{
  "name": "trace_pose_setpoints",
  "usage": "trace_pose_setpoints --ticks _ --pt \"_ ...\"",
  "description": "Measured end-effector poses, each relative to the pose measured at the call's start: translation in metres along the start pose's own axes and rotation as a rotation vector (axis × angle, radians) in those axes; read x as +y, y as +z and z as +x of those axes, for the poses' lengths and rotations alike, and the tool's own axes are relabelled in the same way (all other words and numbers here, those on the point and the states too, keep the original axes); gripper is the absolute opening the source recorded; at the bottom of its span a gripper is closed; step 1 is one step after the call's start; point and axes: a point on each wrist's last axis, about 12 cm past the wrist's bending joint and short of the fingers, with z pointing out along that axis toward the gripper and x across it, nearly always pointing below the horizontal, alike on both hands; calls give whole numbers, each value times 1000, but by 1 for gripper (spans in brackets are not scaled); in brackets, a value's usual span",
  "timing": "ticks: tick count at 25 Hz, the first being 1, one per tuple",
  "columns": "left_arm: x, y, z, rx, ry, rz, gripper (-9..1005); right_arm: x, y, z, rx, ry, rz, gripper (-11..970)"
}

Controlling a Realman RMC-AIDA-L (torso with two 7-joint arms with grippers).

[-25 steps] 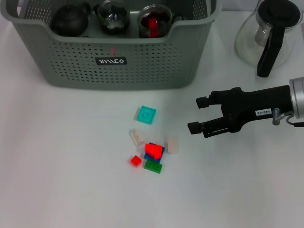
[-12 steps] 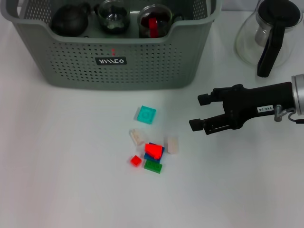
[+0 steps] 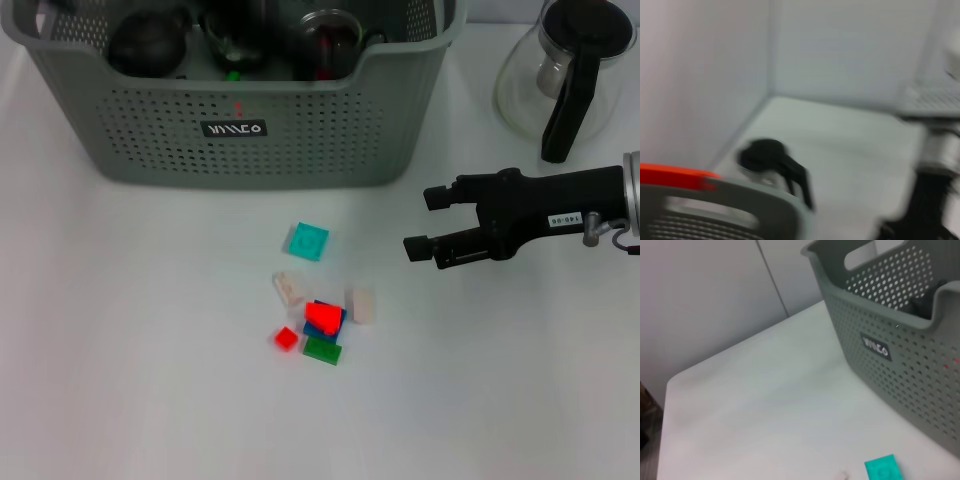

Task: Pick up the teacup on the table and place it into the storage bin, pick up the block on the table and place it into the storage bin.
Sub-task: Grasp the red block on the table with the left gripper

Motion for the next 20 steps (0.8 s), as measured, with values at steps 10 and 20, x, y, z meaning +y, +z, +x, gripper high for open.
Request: trace_pose_setpoints --ticks 10,20 --pt "-53 54 44 293 231 154 918 -4 -2 2 -30 37 26 941" --pt "-70 106 53 497 342 216 917 -7 -2 -1 -37 31 41 940"
